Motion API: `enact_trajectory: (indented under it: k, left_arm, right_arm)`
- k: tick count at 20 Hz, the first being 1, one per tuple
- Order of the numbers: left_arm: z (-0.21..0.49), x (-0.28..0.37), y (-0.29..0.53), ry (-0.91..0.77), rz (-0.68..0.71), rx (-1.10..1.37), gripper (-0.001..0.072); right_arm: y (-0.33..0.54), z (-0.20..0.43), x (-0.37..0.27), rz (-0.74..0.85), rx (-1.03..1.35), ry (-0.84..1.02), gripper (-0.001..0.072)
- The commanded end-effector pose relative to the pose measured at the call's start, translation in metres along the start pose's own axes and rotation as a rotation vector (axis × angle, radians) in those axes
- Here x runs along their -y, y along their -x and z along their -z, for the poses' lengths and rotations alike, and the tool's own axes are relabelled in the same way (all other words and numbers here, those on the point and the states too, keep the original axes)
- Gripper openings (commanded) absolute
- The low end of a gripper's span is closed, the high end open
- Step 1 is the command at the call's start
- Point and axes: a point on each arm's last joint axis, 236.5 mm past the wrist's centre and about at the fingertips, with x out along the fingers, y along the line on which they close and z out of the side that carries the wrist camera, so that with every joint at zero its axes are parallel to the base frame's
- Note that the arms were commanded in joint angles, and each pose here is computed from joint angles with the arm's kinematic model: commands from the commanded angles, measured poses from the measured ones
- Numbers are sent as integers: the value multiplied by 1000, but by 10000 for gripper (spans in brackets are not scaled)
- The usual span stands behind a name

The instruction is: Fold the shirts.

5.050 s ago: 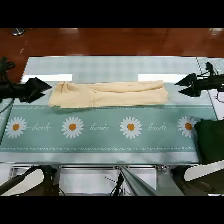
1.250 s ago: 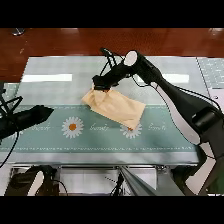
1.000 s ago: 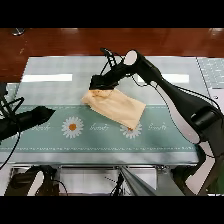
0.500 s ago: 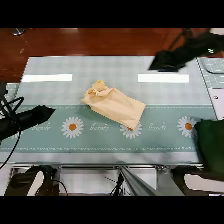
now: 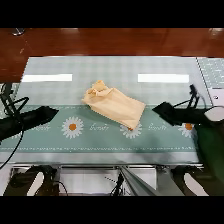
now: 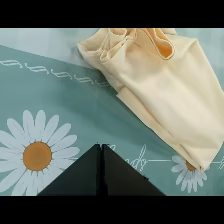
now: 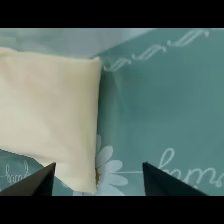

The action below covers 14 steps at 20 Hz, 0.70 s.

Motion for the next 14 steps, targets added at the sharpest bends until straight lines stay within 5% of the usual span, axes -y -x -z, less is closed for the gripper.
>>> enact_trajectory:
  k: [1,11,12,13,14]
  left_arm:
    - [4,-2,-6,11,-5,-28,27]
    - [4,-3,-7,14,-7,-31,27]
    - [4,-2,-7,17,-3,-32,27]
    - [4,-1,-7,21,3,-32,27]
    - [4,0,-7,25,9,-32,27]
  right_arm:
    - [-35,32,8,-37,-78,-78,621]
    - [-116,45,-40,-106,-388,3,610]
    - [-119,46,-51,-120,-408,32,482]
    - [-119,44,-66,-149,-416,94,197]
    - [-114,37,-83,-185,-410,176,21]
